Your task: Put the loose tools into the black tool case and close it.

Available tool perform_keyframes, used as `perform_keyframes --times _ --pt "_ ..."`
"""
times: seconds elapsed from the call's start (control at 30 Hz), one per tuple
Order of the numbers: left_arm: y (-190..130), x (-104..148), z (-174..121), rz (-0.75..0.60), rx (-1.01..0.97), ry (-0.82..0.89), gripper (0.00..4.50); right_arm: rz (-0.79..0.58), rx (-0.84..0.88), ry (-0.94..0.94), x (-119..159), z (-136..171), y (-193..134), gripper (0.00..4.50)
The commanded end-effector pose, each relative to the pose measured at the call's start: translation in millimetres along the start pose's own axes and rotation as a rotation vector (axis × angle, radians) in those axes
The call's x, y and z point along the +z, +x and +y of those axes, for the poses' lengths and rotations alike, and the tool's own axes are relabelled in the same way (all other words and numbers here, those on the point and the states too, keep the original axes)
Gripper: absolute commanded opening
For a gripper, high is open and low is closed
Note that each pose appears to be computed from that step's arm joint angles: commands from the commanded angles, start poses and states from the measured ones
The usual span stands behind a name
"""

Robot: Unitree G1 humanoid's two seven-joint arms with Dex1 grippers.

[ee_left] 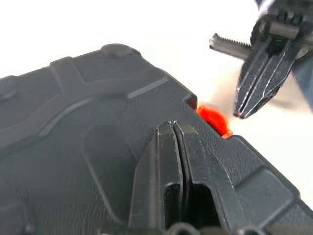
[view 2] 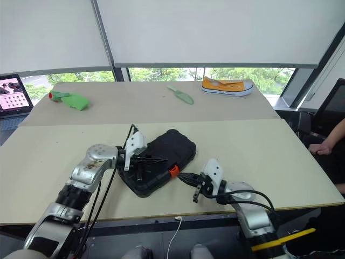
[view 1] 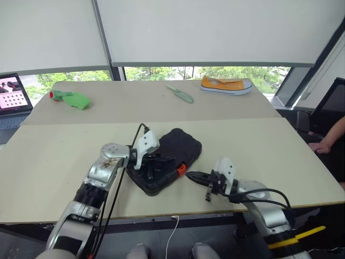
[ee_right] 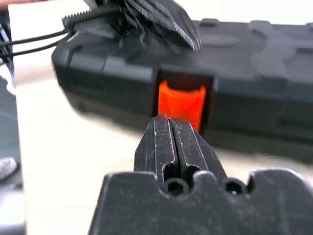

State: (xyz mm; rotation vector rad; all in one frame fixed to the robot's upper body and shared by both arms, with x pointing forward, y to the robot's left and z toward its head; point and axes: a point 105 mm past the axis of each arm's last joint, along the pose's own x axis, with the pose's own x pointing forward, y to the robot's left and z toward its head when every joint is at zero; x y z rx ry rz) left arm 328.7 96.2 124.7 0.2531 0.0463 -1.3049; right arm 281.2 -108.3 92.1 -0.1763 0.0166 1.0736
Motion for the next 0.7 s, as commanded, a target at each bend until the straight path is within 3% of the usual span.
perform_keyframes --times 0.03,0.13,0.3,0.4,0.53,0.7 --pt "-48 -3 -2 -0.041 0.064 0.01 1.6 -0.033 -0.012 -0.143 26 -5 -32 0.8" --pt "-95 -3 2 0.009 0.213 0.047 2.75 0.023 -0.02 -0.248 26 -10 -58 1.83" --pt "-172 -32 1 0.232 0.489 0.041 4.5 0.073 -0.087 -0.343 25 -30 -92 3.52" --pt "-209 -51 -15 0.321 0.589 -0.018 4.5 0.074 -0.095 -0.381 26 -38 -104 4.47" --pt "-229 -71 -41 0.389 0.643 -0.066 4.5 0.094 -0.083 -0.324 22 -47 -112 4.47" --pt "-234 -73 -48 0.375 0.708 -0.064 4.5 0.096 -0.061 -0.34 19 -53 -108 4.47"
